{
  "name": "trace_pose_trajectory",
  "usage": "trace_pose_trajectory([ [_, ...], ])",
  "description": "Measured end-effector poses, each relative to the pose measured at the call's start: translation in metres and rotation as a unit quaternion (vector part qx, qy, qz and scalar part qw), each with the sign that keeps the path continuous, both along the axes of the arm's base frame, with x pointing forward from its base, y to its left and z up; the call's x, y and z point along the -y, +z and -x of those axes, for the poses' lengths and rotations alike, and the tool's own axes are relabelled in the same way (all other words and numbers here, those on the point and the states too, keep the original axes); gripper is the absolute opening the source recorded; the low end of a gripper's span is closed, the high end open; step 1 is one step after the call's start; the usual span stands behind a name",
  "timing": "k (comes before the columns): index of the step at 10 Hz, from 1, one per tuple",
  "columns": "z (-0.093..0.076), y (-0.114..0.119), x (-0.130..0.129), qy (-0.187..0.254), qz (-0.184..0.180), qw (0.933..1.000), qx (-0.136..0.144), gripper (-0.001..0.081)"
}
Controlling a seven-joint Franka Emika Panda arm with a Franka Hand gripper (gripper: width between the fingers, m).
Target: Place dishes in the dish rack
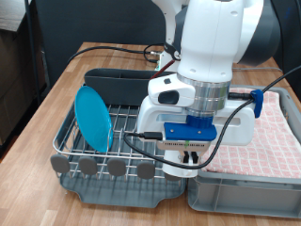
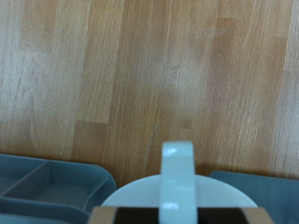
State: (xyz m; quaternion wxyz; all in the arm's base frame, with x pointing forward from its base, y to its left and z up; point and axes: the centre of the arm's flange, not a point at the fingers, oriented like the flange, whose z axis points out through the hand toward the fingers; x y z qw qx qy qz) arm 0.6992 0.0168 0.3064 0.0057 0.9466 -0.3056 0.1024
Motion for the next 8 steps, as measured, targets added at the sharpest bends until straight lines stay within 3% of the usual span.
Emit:
trace_pose_trajectory([
  [8,-0.012,-0.033,0.012,-0.005,-0.014,0.9997,-0.017,0.0074],
])
